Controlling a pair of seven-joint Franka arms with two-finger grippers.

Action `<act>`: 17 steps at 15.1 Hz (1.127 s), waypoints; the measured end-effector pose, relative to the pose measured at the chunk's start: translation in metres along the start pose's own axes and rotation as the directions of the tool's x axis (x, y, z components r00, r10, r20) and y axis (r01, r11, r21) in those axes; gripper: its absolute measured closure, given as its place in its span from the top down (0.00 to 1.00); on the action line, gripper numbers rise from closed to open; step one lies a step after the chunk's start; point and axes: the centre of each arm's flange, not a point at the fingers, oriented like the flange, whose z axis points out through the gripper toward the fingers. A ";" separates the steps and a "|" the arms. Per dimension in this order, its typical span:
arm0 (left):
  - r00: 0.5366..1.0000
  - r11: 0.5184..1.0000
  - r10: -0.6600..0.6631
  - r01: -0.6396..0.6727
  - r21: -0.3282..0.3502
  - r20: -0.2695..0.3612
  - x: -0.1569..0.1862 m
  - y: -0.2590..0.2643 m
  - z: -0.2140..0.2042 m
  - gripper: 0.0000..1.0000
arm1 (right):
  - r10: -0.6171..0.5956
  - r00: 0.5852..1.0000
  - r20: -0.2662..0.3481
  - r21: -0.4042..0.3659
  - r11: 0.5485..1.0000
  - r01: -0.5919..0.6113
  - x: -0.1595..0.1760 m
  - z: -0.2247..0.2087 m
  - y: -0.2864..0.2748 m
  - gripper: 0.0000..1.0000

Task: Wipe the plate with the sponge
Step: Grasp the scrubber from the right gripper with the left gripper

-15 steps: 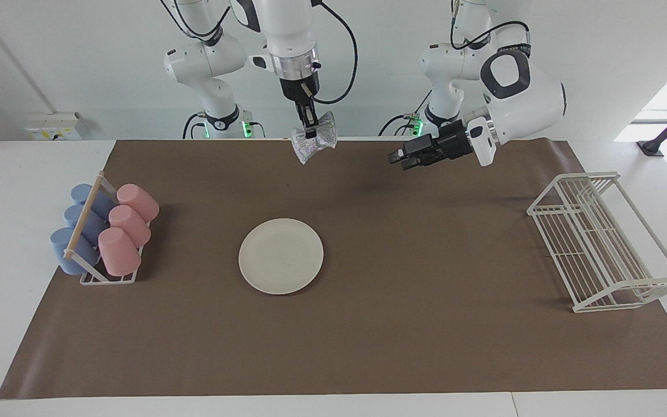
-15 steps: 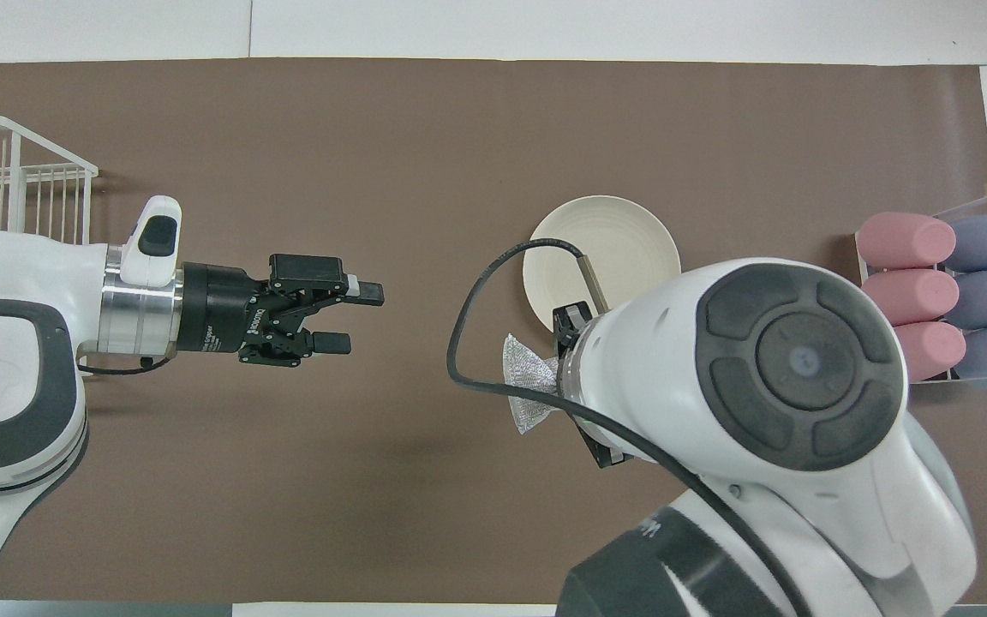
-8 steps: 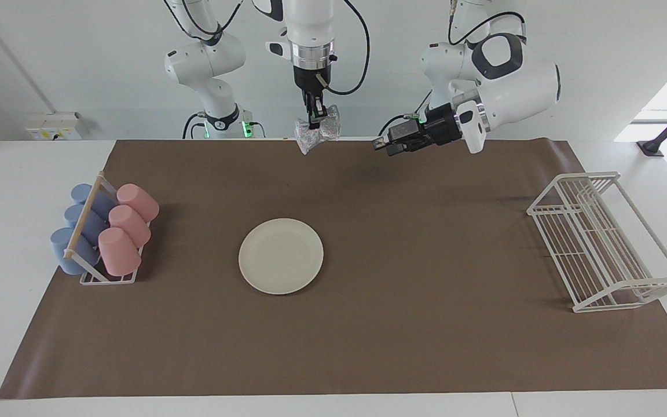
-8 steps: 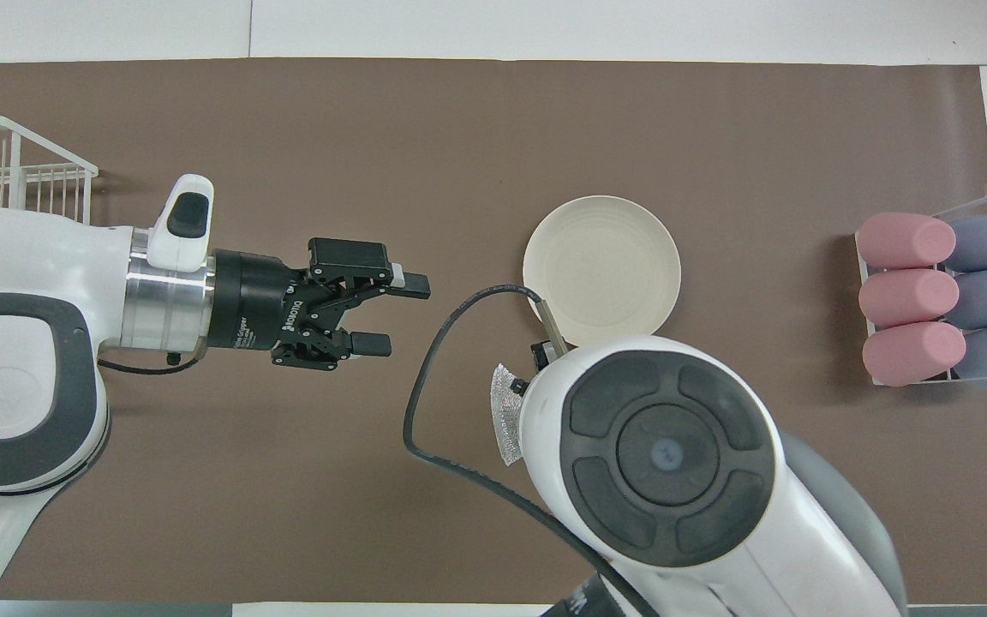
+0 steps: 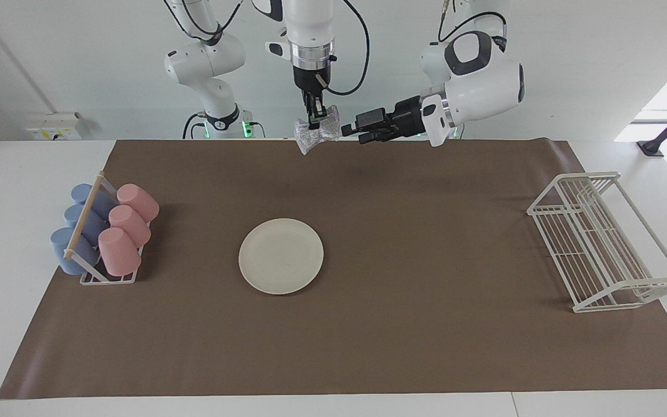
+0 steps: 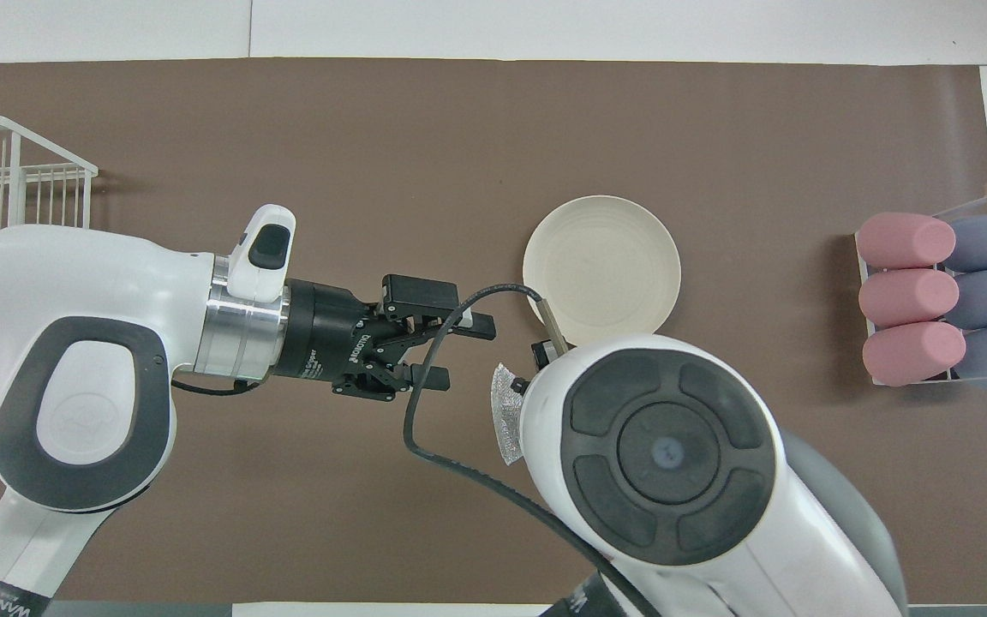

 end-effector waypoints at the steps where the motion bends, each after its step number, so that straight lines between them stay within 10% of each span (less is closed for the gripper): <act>1: 1.000 1.000 -0.001 0.001 0.004 0.005 -0.001 -0.001 0.003 0.94 | 0.000 1.000 0.000 0.000 1.000 0.000 0.000 0.000 0.000 0.04; 9: 1.000 1.000 0.007 -0.007 0.017 0.023 -0.007 -0.003 0.014 0.74 | 0.000 1.000 0.000 0.000 1.000 0.000 0.000 0.000 0.000 0.04; 14: 1.000 1.000 0.010 -0.010 0.018 0.025 -0.009 -0.002 0.015 0.19 | 0.000 1.000 0.000 0.000 1.000 0.000 0.000 0.000 0.000 0.04; 17: 0.999 1.000 0.017 -0.017 0.022 0.032 -0.012 0.000 0.019 0.15 | 0.001 1.000 0.000 0.000 1.000 -0.001 0.001 0.000 0.000 0.04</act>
